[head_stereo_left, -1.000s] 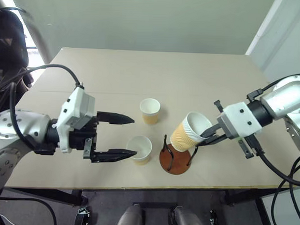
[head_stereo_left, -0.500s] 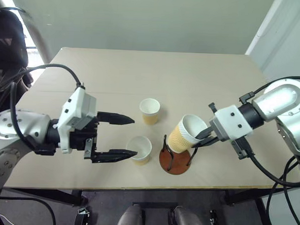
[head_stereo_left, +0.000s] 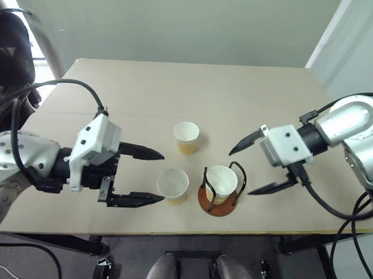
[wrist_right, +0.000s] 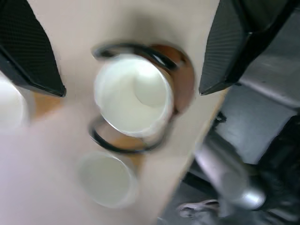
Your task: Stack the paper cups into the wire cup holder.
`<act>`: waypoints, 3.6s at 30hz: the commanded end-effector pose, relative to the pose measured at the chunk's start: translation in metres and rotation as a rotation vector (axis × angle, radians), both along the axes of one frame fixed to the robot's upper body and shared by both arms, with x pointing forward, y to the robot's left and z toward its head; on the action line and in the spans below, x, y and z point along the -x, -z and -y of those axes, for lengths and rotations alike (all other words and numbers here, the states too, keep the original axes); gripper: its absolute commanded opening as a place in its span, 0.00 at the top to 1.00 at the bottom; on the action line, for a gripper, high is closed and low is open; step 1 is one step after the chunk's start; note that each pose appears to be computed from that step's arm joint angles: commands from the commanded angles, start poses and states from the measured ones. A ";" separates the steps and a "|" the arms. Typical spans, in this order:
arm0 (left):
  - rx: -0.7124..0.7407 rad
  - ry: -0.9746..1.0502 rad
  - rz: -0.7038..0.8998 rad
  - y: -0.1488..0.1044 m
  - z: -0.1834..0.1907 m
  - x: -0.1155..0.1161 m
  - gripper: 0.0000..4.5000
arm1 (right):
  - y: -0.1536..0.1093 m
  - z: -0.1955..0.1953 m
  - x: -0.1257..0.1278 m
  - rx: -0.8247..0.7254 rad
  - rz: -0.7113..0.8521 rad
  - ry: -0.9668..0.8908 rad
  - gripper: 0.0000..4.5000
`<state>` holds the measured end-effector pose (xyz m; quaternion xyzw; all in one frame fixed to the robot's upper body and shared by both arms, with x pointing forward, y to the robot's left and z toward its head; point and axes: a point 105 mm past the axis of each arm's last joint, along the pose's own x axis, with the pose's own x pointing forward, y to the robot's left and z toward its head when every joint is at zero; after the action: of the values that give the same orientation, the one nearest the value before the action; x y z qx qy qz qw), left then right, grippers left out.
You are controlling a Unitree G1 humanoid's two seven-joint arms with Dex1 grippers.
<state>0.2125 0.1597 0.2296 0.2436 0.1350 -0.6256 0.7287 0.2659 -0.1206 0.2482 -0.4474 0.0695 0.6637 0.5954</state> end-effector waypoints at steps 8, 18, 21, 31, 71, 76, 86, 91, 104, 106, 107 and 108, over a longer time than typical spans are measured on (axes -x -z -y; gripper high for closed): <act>-0.317 0.314 -0.018 0.016 -0.015 0.000 0.00 | -0.068 0.104 0.047 -0.540 -0.127 0.349 0.00; -0.377 0.465 0.003 0.023 0.002 -0.011 0.00 | -0.032 0.102 0.089 -0.717 -0.202 0.466 0.00; -0.414 0.496 0.022 0.027 0.005 -0.013 0.00 | -0.032 0.100 0.091 -0.725 -0.197 0.480 0.00; -0.469 0.522 0.031 0.041 0.008 -0.020 0.00 | -0.030 0.107 0.088 -0.696 -0.182 0.532 0.00; -0.327 0.457 0.138 0.017 0.021 -0.056 0.99 | -0.030 0.108 0.081 -0.593 -0.101 0.589 0.00; -0.265 0.418 0.272 -0.031 0.025 -0.079 0.99 | -0.034 0.111 0.081 -0.582 -0.069 0.593 0.00; -0.139 0.644 0.502 -0.092 0.099 -0.091 0.99 | -0.040 0.119 0.099 -0.580 -0.026 0.639 0.00; -0.096 0.781 0.507 -0.095 0.124 -0.077 0.99 | -0.035 0.118 0.106 -0.587 -0.010 0.675 0.00; -0.190 1.011 0.383 -0.059 0.134 -0.046 0.99 | -0.034 0.114 0.111 -0.587 0.016 0.703 0.00; -0.194 1.022 0.373 -0.057 0.135 -0.045 0.99 | -0.034 0.114 0.111 -0.585 0.017 0.702 0.00; -0.192 1.027 0.371 -0.056 0.135 -0.045 0.99 | -0.034 0.114 0.111 -0.584 0.018 0.702 0.00; -0.188 1.032 0.365 -0.056 0.137 -0.044 0.99 | -0.034 0.114 0.110 -0.583 0.018 0.702 0.00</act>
<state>0.2659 0.0257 0.2727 0.4368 -0.0535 -0.8300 0.3427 0.1581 -0.2353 0.2747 -0.1992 0.0369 0.4145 0.8872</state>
